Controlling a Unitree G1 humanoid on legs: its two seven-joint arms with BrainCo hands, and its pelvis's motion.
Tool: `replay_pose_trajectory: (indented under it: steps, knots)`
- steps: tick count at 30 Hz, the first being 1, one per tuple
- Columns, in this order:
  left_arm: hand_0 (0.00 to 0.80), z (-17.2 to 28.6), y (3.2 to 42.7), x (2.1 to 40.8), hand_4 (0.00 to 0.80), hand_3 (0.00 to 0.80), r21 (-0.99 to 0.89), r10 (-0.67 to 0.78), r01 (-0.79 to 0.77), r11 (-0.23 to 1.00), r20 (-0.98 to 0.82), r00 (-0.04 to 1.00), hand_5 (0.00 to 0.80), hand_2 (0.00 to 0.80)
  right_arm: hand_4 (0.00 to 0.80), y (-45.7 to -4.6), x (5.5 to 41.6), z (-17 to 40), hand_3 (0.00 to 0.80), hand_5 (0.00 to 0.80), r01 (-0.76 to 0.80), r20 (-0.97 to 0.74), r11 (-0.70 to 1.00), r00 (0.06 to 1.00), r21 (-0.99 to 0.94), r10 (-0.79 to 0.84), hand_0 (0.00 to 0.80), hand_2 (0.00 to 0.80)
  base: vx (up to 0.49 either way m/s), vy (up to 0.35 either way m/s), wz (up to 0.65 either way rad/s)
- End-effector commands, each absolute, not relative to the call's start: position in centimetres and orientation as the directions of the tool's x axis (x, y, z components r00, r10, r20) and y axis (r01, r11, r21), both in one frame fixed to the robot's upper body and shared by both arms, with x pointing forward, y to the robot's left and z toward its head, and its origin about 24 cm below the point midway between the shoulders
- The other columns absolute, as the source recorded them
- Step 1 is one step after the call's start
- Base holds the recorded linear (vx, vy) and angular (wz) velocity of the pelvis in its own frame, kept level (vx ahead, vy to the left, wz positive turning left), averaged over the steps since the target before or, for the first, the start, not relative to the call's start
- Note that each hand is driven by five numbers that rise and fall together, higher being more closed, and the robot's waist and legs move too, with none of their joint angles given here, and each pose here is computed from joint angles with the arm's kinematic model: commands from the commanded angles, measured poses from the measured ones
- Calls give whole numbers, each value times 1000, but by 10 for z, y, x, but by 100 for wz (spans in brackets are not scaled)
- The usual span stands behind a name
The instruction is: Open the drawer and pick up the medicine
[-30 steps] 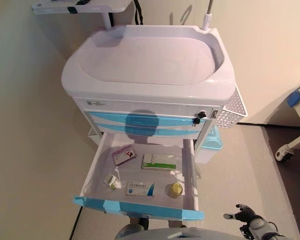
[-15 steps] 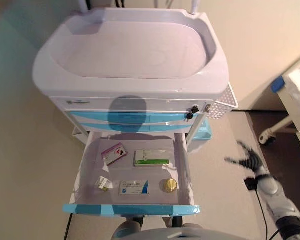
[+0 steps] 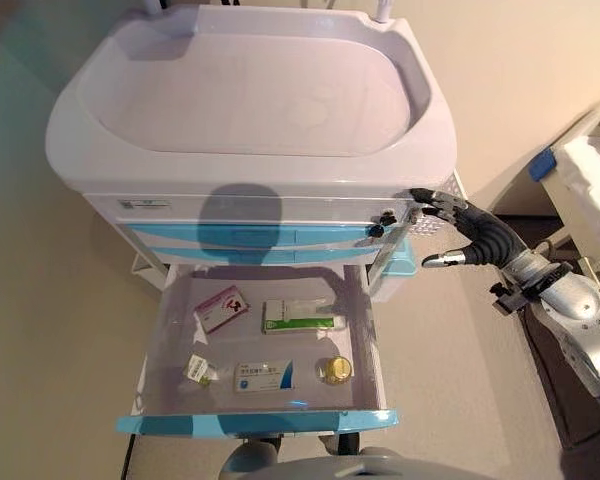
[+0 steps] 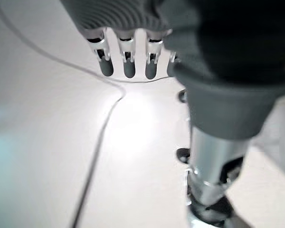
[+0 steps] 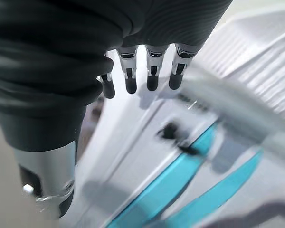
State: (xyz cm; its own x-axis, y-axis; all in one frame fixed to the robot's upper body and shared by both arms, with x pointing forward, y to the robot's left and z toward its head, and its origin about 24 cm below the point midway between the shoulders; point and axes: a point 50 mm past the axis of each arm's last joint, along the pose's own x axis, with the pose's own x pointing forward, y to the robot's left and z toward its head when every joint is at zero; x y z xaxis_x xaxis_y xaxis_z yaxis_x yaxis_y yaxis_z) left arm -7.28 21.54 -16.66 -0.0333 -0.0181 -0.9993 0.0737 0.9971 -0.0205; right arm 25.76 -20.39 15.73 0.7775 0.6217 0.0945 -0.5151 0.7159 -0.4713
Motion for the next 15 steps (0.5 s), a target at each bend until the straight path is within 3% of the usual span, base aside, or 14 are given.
replay_pose_trajectory:
  steps: [1, 2, 7, 15]
  knots:
    - [0, -162, 222, -90, 0, 0, -36, -25, 103, 994, -994, -107, 0, 0, 0, -171, 253, 180, 0, 0, -641, 158, 622, 628, -450, 762, 0, 0, -2, -23, 15]
    - [0, -162, 225, -88, 0, 0, -37, -25, 113, 993, -995, -99, 0, 0, 0, -154, 254, 177, 0, 0, -703, 146, 573, 571, -421, 808, 0, 0, -6, -17, 20]
    - [0, -162, 233, -77, 0, 0, 4, 12, 121, 993, -998, -58, 0, 0, 0, -127, 257, 160, 0, 0, -771, 136, 531, 519, -352, 844, 0, 0, -14, -11, 22]
    - [0, -163, 245, -57, 0, 0, 65, 65, 112, 992, -998, 3, 0, 0, 0, -106, 265, 113, 0, 0, -795, 9, 521, 546, -309, 838, 0, 0, -20, -13, 18]
